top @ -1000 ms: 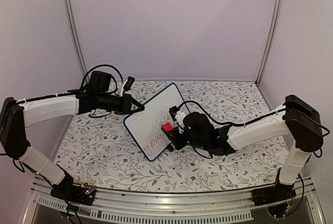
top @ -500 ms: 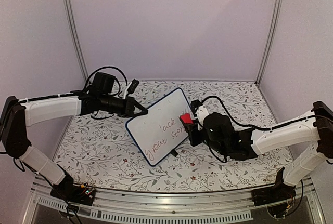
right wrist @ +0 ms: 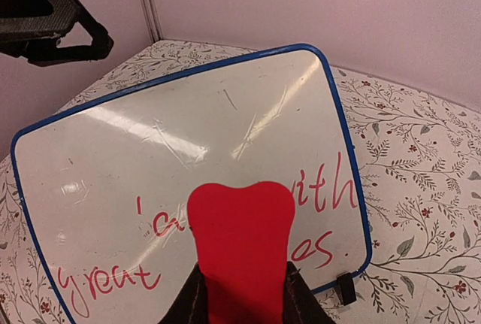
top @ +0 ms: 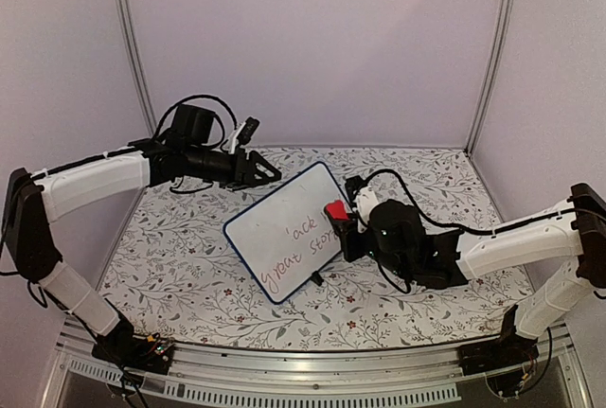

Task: Erase the whiteboard
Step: Erase the whiteboard on the whiteboard stand.

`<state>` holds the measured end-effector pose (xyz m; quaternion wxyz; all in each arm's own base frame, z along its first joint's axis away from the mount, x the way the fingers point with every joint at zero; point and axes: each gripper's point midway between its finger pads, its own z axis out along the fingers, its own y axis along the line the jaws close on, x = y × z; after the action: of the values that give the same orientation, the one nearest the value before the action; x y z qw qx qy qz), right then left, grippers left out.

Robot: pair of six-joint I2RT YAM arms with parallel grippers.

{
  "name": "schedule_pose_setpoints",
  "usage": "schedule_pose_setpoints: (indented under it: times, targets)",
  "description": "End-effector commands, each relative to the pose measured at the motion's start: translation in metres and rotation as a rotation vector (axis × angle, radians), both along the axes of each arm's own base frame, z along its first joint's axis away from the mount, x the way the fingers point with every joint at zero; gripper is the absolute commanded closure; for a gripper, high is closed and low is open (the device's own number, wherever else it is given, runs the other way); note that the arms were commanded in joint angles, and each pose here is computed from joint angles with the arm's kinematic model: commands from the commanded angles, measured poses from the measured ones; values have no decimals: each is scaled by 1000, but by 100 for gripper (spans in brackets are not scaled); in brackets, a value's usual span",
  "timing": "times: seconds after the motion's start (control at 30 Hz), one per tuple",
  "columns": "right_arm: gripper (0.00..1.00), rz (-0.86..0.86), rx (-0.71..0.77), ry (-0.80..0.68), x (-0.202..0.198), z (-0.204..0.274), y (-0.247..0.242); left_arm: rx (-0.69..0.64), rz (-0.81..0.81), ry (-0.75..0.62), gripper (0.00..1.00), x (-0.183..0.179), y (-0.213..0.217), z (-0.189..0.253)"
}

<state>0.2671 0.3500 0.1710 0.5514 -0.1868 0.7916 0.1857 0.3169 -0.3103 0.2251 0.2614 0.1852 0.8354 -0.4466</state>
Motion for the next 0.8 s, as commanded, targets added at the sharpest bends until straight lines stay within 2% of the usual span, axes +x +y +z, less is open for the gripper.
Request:
schedule_pose_setpoints:
  times: [0.0,0.13,0.3,0.6,0.77]
  targets:
    - [77,6,5,-13,3,8,8,45,-9,31,44,11,-11,-7]
    - [77,31,-3,5,1,7,13,101,23,47,41,18,-8,-28]
    - [77,62,-3,18,2,6,26,102,15,45,40,13,-5,-43]
    - [77,135,-34,46,3,-6,72,87,-26,5,64,2,-13,-36]
    - [77,156,-43,57,-6,-12,79,82,-33,6,78,-1,-15,-34]
